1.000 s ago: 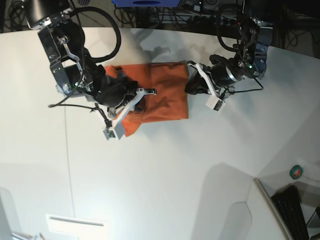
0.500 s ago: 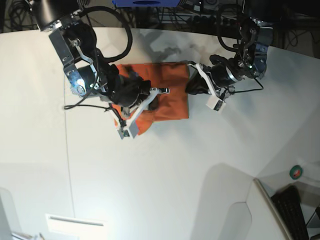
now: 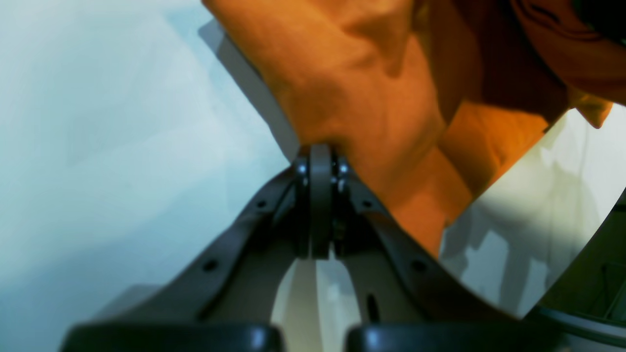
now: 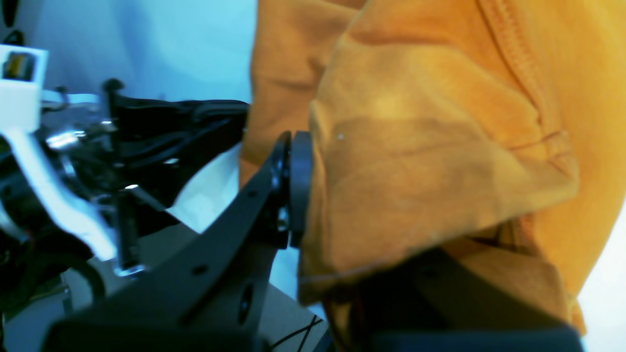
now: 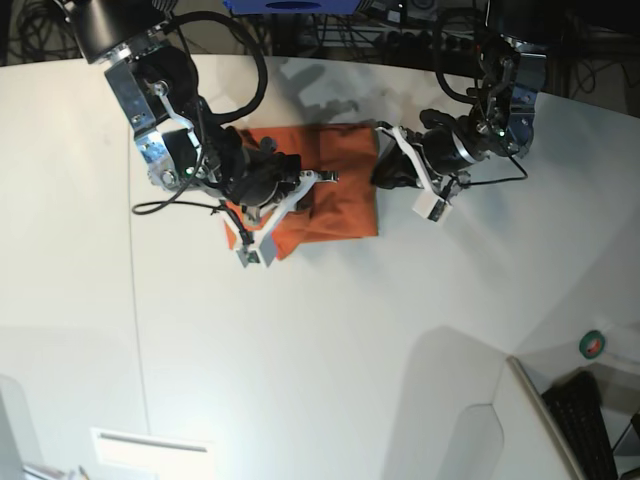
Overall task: Layout the t-shirt on the table in an organized manner, then fold the t-shirt properly
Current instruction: 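Grasp both strip ends and fold them toward the middle, then release the left gripper and press the right gripper on the bundle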
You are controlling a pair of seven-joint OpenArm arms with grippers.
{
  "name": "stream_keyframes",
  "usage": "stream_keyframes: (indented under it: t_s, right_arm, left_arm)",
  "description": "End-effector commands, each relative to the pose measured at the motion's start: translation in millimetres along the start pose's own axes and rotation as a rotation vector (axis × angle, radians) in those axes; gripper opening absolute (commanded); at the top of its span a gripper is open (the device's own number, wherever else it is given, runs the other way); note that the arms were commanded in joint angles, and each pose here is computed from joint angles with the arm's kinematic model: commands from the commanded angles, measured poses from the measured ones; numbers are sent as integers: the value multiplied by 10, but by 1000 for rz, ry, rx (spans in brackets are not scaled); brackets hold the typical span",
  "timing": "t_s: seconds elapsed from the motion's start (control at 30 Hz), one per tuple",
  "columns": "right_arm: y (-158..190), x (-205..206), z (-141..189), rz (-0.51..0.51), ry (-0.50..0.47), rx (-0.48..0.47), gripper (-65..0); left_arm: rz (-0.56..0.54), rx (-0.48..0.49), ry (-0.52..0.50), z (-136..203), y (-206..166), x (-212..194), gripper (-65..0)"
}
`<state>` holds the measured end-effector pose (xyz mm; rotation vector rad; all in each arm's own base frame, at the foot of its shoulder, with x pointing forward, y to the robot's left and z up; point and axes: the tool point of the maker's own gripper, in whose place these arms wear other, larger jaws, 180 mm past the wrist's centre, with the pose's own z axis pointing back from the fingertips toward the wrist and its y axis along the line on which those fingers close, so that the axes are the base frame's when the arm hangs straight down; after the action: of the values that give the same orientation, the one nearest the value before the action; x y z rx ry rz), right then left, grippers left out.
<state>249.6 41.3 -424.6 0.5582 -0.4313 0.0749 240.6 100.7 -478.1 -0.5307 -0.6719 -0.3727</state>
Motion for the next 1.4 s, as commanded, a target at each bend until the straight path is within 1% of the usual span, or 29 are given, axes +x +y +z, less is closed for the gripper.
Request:
stream_keyframes:
  t_s: [0.0, 0.1, 0.2, 0.37, 0.4, 0.47, 0.53, 0.6, 0.63, 0.7, 0.8, 0.93, 1.07, 1.2, 1.3, 1.37]
  right_arm:
    - [55, 130, 16, 9, -36, 18, -650]
    - [22, 128, -9, 2, -56, 10, -650]
    - [6, 138, -13, 1, -64, 7, -650]
    - [16, 133, -19, 0, -62, 9, -650]
    - [15, 125, -20, -1, -61, 9, -650]
    - [15, 125, -20, -1, -61, 9, -648]
    - [19, 122, -21, 0, -60, 9, -555]
    - [25, 123, -22, -1, -60, 11, -468]
    - [25, 123, -22, -1, -60, 11, -438]
    - [44, 115, -27, 2, -58, 14, -365]
    - [186, 37, -65, 48, -34, 39, -302]
    - [225, -46, -155, 75, 1, 40, -297]
    - [254, -149, -252, 112, 46, 37, -297]
    - [477, -226, -289, 175, 69, 74, -297]
    - [528, -219, -322, 168, 74, 30, -296]
    - [590, -165, -336, 201, 70, 19, -296]
  left_arm:
    - [-20, -6, -56, 30, 3, 199, -650]
    - [-48, -13, -90, 67, -56, 334, -650]
    - [-64, -18, -95, 106, -118, 337, -650]
    - [-83, 1, -51, 247, -19, 176, -650]
    - [-94, 6, -40, 302, 2, 136, -650]
    - [-107, 49, -32, 498, 136, 87, -650]
    - [-92, 114, -44, 712, 318, 65, -650]
    - [-62, 207, -74, 983, 570, 69, -650]
    - [-43, 255, -87, 1117, 696, 61, -650]
    - [-3, 356, -69, 1399, 972, -13, -650]
    - [54, 476, -42, 1758, 1284, -107, -650]
    - [95, 587, -74, 2128, 1524, -115, -650]
    - [112, 634, -92, 2298, 1615, -119, -650]
    - [120, 638, -79, 2323, 1601, -191, -650]
    - [125, 634, -78, 2303, 1584, -208, -650]
    - [139, 630, -87, 2270, 1562, -221, -650]
